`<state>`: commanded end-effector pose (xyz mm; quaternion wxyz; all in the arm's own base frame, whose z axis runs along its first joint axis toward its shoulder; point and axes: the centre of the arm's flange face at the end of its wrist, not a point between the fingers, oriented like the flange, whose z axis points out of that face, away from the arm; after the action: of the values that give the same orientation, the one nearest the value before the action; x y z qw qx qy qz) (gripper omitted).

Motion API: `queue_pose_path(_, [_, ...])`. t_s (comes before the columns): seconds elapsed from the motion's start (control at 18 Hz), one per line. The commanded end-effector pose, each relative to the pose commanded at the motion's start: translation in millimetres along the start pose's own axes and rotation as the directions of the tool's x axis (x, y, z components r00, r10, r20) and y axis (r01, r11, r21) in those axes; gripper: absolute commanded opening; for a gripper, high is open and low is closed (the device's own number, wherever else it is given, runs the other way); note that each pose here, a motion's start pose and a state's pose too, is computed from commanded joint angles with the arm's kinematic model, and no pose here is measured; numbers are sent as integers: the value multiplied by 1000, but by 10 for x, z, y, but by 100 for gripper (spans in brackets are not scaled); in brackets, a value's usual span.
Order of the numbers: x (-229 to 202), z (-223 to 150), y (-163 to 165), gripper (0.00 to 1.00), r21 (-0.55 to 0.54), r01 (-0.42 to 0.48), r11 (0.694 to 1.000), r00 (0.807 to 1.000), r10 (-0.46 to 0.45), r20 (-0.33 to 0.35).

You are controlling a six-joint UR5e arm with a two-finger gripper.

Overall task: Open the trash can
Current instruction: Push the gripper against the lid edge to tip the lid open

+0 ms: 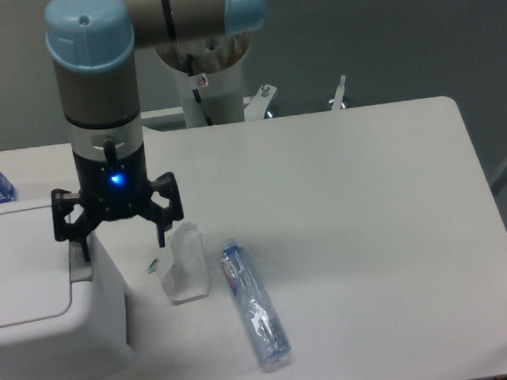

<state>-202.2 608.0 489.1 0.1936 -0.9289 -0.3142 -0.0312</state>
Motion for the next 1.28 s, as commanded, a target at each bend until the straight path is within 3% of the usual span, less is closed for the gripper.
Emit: queue_pose_path(1.28, [12,69,-30,100,9,-4,1000,1000,4,-1])
